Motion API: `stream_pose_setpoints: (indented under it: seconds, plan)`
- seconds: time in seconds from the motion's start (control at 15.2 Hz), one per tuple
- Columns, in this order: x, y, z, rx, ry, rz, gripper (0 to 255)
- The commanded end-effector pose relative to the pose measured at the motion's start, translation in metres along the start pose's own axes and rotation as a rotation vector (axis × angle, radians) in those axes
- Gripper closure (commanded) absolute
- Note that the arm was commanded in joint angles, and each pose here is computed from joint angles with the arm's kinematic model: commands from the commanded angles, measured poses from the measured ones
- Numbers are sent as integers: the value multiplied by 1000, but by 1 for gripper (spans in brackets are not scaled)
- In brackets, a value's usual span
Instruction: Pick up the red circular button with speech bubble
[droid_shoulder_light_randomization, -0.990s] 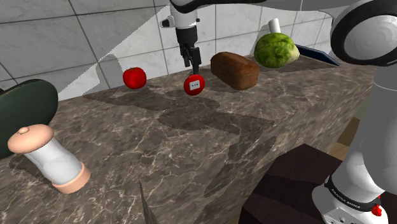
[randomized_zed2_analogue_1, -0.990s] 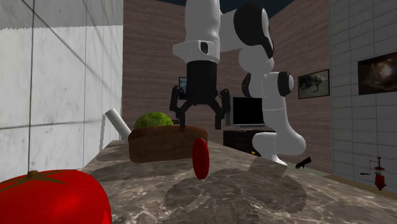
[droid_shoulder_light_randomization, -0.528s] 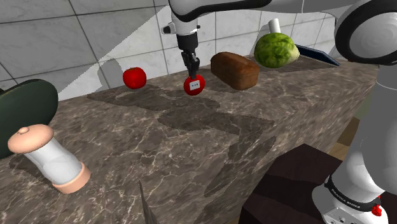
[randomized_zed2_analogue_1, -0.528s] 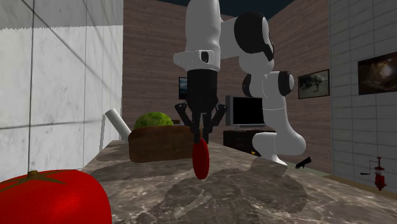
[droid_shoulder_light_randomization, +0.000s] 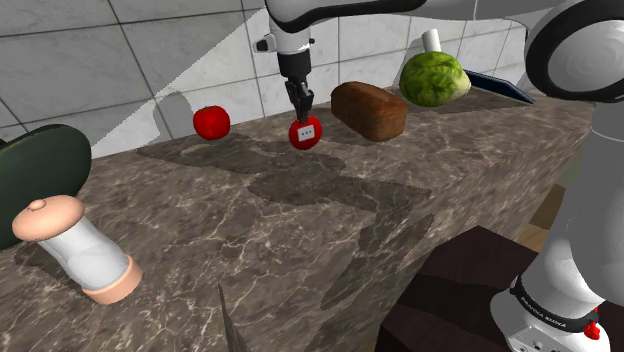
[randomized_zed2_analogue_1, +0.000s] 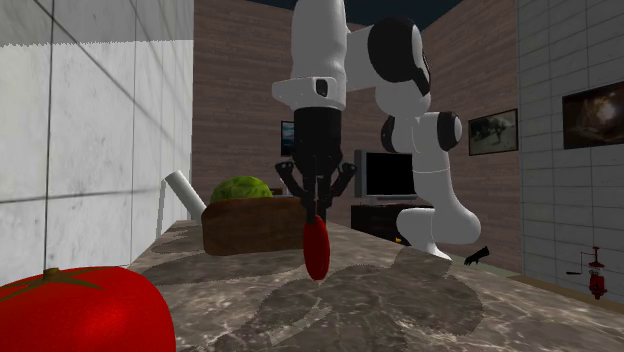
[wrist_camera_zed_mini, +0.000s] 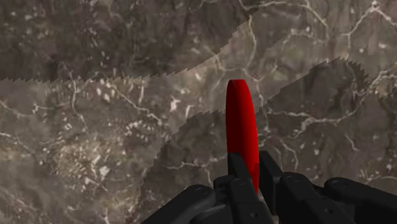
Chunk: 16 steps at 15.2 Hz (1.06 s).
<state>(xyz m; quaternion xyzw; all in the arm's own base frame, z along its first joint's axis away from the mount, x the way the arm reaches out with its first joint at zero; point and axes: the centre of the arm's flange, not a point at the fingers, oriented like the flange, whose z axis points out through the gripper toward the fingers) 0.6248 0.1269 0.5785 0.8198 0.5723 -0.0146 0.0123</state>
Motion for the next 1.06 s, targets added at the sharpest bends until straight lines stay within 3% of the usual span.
stream_pose_setpoints:
  seconds: [0.0,0.99]
  plan:
    - [0,0,-8,0,0,0,255]
    - [-3,0,-78,0,0,0,255]
